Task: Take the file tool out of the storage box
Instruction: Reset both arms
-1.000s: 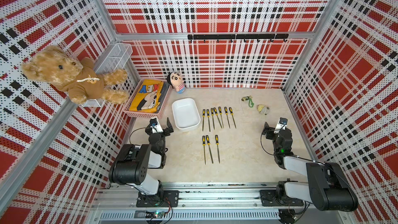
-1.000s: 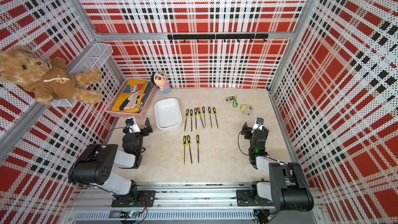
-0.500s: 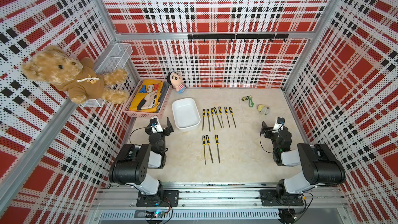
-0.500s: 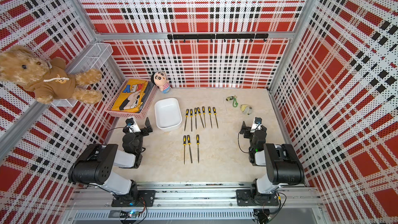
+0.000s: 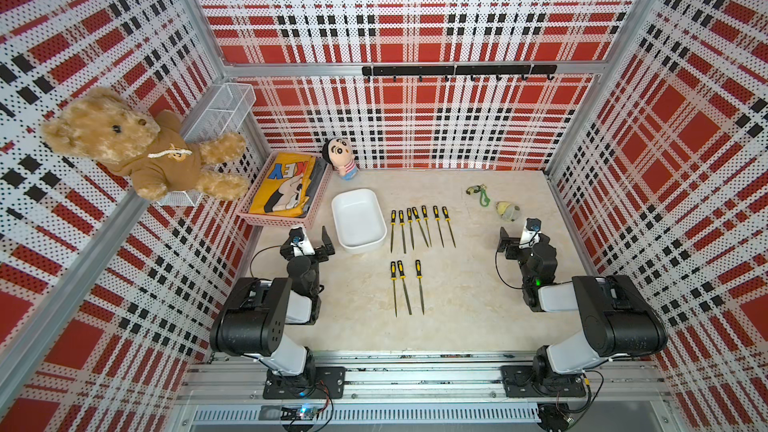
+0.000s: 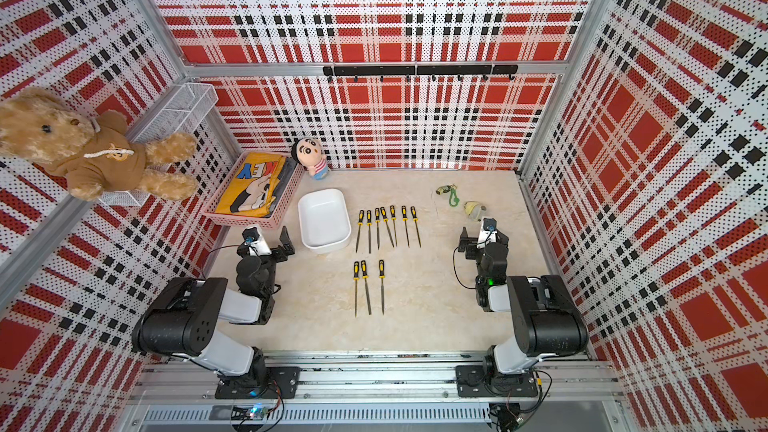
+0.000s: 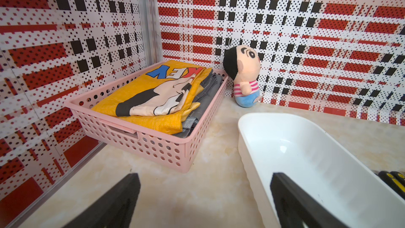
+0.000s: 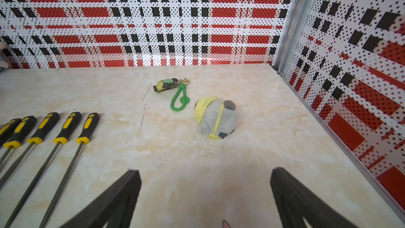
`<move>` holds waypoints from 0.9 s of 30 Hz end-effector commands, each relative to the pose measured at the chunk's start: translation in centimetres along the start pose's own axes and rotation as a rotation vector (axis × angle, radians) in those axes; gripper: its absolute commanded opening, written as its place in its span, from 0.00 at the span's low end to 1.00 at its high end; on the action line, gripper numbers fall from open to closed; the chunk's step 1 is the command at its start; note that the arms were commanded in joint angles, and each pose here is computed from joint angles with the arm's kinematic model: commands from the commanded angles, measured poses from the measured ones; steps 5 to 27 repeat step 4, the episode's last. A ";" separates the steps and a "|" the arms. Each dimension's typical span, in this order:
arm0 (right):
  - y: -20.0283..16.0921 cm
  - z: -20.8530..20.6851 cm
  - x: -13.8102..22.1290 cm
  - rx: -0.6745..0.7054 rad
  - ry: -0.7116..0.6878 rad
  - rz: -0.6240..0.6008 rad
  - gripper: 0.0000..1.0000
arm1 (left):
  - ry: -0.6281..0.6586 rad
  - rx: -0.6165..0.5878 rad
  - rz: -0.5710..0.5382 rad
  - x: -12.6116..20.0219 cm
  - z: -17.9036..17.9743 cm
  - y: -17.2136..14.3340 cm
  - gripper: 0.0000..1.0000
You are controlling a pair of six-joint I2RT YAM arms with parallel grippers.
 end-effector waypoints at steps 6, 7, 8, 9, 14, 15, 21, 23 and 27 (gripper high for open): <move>0.0 0.0 -0.1 0.008 -0.008 0.000 1.00 | 0.010 -0.005 -0.026 -0.3 0.0 0.6 0.99; 0.0 0.0 -0.1 0.008 -0.008 0.000 1.00 | 0.010 -0.005 -0.026 -0.3 0.0 0.6 0.99; 0.0 0.0 -0.1 0.008 -0.008 0.000 1.00 | 0.010 -0.005 -0.026 -0.3 0.0 0.6 0.99; 0.0 0.0 -0.1 0.008 -0.008 0.000 1.00 | 0.010 -0.005 -0.026 -0.3 0.0 0.6 0.99; 0.0 0.0 -0.1 0.008 -0.008 0.000 1.00 | 0.010 -0.005 -0.026 -0.3 0.0 0.6 0.99; 0.0 0.0 -0.1 0.008 -0.008 0.000 1.00 | 0.010 -0.005 -0.026 -0.3 0.0 0.6 0.99; 0.0 0.0 -0.1 0.008 -0.008 0.000 1.00 | 0.010 -0.005 -0.026 -0.3 0.0 0.6 0.99; 0.0 0.0 -0.1 0.008 -0.008 0.000 1.00 | 0.010 -0.005 -0.026 -0.3 0.0 0.6 0.99; 0.0 0.0 -0.1 0.008 -0.008 0.000 1.00 | 0.010 -0.005 -0.026 -0.3 0.0 0.6 0.99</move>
Point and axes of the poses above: each gripper's point midway between its finger pads, its own x axis back along the fingers, its own z axis along the line the jaws close on, y = z × x, the point moved 7 cm from there along x, back along the fingers, and after that the axes turned 10 degrees about -x, right-handed, at the moved point
